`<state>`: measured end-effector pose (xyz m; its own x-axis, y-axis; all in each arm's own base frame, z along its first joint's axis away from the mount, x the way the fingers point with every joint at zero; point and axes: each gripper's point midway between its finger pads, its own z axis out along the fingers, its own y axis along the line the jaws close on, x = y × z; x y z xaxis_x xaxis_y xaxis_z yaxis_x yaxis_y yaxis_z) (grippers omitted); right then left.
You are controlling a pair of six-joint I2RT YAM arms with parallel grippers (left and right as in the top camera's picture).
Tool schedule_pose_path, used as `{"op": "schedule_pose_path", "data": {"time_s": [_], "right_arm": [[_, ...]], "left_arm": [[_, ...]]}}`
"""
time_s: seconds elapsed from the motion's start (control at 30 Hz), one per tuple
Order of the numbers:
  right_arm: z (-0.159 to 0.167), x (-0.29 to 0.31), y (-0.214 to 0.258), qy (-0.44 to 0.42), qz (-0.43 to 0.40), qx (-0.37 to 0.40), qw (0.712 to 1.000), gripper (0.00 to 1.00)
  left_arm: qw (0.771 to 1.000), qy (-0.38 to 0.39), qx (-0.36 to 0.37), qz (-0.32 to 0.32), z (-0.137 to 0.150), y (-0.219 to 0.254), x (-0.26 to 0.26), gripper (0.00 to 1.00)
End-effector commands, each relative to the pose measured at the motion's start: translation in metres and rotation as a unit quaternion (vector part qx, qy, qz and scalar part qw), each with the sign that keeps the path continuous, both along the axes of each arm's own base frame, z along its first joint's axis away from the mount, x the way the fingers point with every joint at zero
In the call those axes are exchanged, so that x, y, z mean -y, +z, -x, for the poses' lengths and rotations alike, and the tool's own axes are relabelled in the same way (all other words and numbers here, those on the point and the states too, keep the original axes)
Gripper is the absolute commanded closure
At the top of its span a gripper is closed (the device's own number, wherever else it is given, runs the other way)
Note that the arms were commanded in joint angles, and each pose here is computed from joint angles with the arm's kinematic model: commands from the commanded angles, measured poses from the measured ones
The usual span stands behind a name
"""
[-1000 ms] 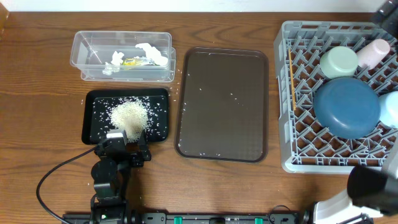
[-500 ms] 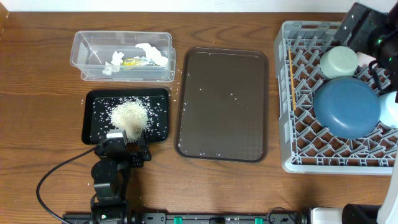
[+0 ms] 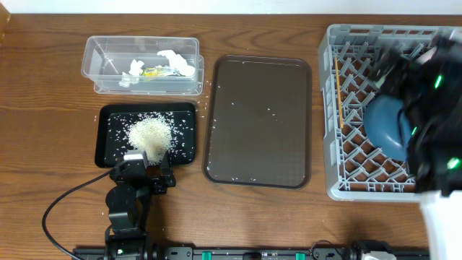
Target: Sort waste into correct bins and load items into the dishwasher rack
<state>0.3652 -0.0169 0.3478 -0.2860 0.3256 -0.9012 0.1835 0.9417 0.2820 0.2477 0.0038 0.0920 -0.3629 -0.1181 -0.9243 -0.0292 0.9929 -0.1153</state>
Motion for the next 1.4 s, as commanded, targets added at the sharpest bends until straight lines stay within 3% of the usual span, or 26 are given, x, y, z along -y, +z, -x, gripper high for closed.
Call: {"op": "schedule_pose_path", "data": {"time_s": [0.0, 0.27, 0.53, 0.97, 1.2, 1.37], "right_arm": [[0.017, -0.017, -0.045, 0.045, -0.007, 0.023, 0.999, 0.01], [0.069, -0.032, -0.080, 0.091, 0.014, 0.202, 0.975, 0.01], [0.114, -0.030, -0.094, 0.085, 0.054, 0.284, 0.954, 0.01], [0.127, -0.025, -0.108, 0.074, 0.133, 0.291, 0.945, 0.01], [0.122, -0.020, -0.132, 0.071, 0.162, 0.240, 0.954, 0.01], [0.119, -0.006, -0.173, 0.047, 0.175, 0.152, 0.972, 0.01]], "left_arm": [[1.000, -0.011, -0.026, 0.003, 0.005, -0.016, 0.003, 0.03], [1.000, -0.011, -0.026, 0.003, 0.005, -0.016, 0.003, 0.04], [1.000, -0.011, -0.026, 0.003, 0.005, -0.016, 0.003, 0.04], [1.000, -0.011, -0.026, 0.003, 0.005, -0.016, 0.003, 0.04], [1.000, -0.011, -0.026, 0.003, 0.005, -0.016, 0.003, 0.04], [1.000, -0.011, -0.026, 0.003, 0.005, -0.016, 0.003, 0.04]]}}
